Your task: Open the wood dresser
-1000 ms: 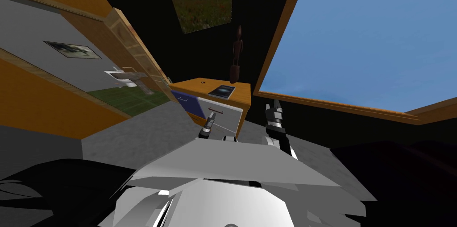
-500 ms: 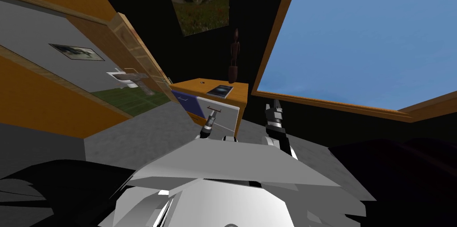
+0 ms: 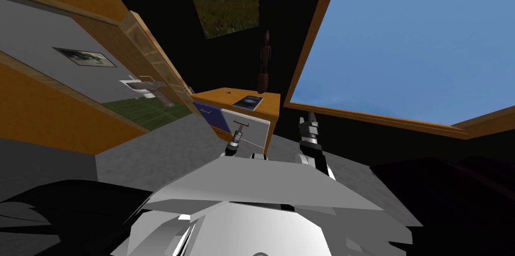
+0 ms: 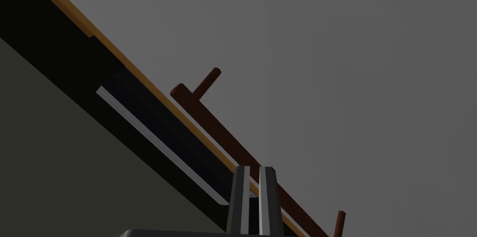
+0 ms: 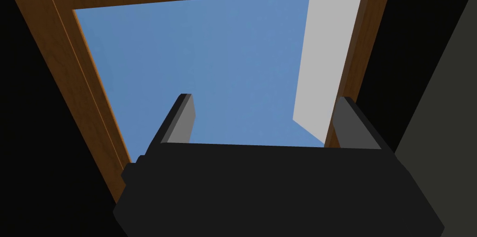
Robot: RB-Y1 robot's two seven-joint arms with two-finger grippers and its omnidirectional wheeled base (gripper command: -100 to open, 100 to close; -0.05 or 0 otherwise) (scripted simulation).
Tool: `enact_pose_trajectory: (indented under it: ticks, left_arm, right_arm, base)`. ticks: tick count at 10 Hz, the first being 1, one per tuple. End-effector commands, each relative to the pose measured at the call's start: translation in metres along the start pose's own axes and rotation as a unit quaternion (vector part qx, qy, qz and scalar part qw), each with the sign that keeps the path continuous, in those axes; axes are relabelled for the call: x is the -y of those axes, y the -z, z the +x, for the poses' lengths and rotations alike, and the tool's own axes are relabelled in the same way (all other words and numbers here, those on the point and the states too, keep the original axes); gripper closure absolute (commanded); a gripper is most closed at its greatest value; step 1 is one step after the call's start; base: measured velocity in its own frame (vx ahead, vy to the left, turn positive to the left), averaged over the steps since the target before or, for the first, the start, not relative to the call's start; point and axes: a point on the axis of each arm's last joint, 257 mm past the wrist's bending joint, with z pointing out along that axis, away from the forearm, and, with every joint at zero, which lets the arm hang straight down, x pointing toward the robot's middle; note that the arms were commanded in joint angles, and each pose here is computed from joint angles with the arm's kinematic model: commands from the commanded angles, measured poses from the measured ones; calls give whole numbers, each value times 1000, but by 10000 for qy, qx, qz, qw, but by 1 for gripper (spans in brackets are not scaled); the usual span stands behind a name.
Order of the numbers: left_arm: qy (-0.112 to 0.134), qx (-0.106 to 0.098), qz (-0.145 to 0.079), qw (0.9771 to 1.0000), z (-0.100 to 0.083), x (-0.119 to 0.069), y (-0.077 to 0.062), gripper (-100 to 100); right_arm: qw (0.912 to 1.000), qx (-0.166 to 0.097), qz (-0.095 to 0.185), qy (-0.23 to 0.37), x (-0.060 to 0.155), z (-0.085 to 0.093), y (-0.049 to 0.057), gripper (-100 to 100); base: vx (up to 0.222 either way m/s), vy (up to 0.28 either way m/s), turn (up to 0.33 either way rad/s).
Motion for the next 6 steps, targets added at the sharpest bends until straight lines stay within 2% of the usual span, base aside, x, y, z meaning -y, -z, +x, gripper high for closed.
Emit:
enact_pose_trajectory:
  ticks: [1,2,3,4,6]
  left_arm:
    - [5,11,28,10000,1,1,4,100]
    - [-33,-11,76,10000,-5,0,7,-100]
    - [45,55,34,10000,-3,-1,6,-100]
    - [13,29,47,10000,-3,0,6,-100]
    - [19,33,47,10000,-8,-1,-10,-100]
  right_arm:
    - [10000,0,0,-1,0,0,0,0]
    - [10000,0,0,-1,0,0,0,0]
    - [10000,0,0,0,0,0,0,0]
    - [10000,0,0,2,0,0,0,0]
    - [10000,0,0,-1,0,0,0,0]
  base:
    - [1,13,-4]
    - [26,90,15]
    - [46,161,6]
    - [21,78,-5]
    - [2,-1,1]
